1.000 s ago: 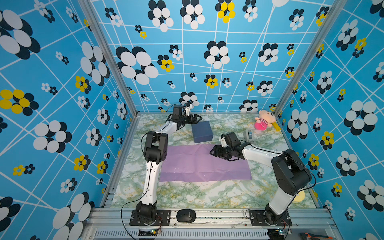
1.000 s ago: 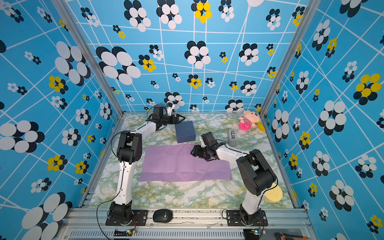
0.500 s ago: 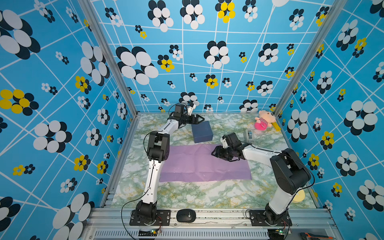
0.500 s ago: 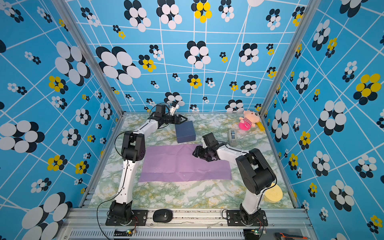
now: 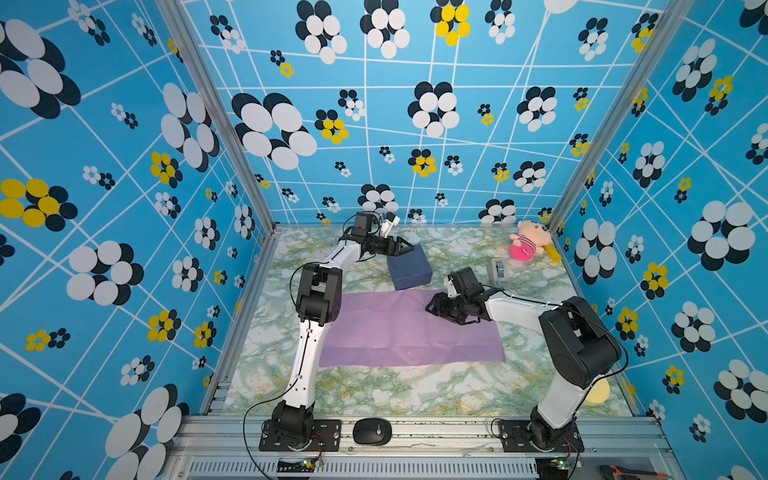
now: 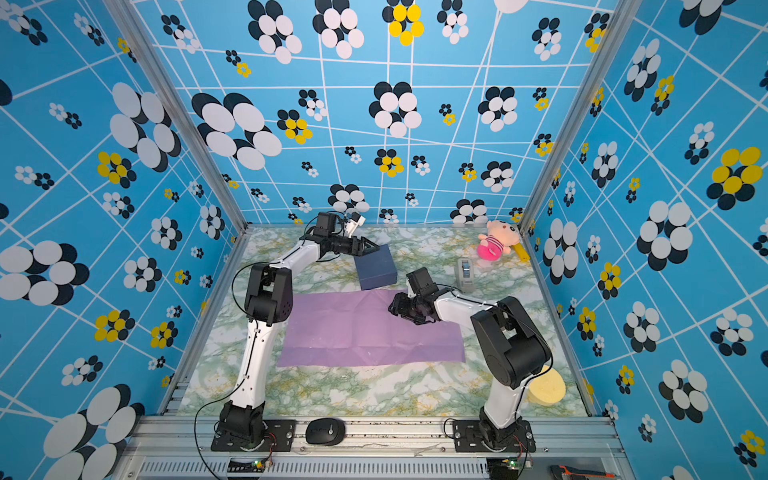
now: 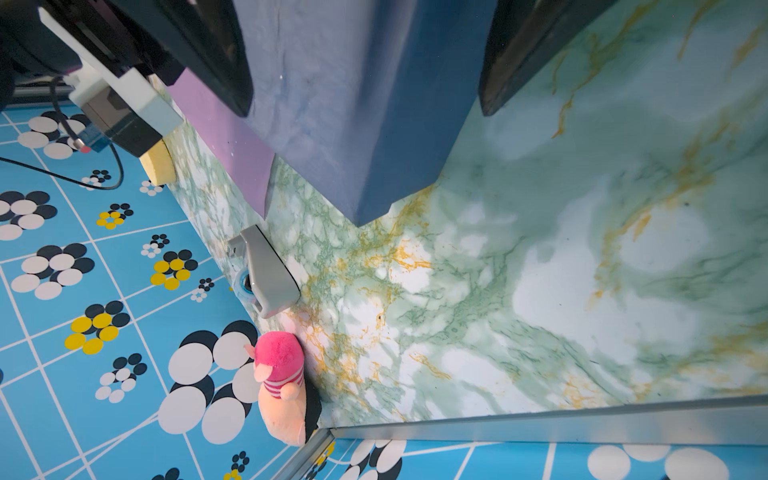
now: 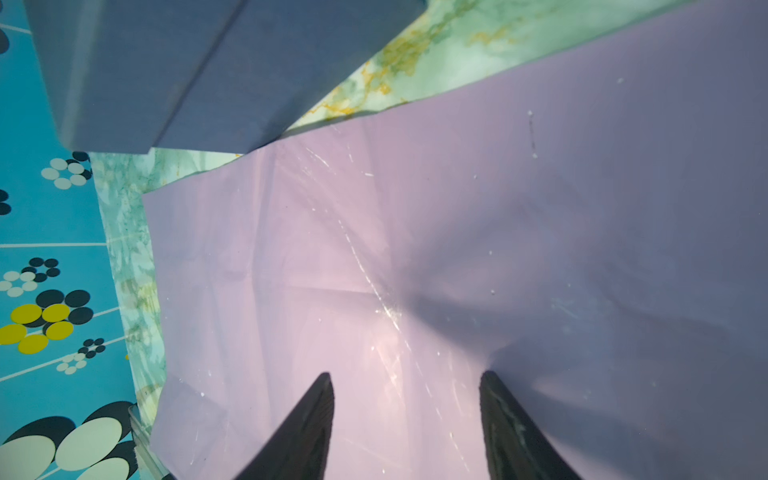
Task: Wrap the gift box in paper
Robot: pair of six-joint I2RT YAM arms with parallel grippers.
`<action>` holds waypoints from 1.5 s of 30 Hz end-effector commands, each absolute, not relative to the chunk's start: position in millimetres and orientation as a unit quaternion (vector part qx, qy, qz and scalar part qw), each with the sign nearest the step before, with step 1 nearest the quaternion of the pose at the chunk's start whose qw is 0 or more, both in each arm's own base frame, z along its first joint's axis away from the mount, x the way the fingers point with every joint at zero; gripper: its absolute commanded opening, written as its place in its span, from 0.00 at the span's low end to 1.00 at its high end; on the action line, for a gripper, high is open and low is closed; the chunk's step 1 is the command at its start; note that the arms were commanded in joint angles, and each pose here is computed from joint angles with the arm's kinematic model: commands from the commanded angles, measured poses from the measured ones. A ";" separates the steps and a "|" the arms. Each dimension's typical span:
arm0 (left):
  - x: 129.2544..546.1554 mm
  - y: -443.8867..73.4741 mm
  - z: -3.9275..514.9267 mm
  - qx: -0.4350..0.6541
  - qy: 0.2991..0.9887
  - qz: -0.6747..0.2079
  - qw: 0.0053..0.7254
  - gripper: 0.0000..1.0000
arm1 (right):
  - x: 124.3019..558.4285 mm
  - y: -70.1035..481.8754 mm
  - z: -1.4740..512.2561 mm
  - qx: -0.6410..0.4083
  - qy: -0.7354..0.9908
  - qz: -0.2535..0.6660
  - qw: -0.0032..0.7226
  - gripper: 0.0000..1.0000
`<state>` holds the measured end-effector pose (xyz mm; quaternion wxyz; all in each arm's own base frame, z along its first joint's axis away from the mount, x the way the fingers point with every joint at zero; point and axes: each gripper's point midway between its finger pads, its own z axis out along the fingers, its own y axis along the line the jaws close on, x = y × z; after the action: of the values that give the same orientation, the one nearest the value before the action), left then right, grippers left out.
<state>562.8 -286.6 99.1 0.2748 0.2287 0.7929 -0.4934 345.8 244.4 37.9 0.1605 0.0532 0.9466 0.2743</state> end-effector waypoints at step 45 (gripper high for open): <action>380.6 -257.1 48.1 -0.054 0.890 -0.390 0.231 0.13 | 537.8 283.3 112.1 -0.129 0.923 0.259 0.255 0.98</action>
<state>361.5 -258.3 45.7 0.2085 -0.0356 0.8977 -0.3866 542.3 278.5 123.3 0.2855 -0.1187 0.9185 0.2464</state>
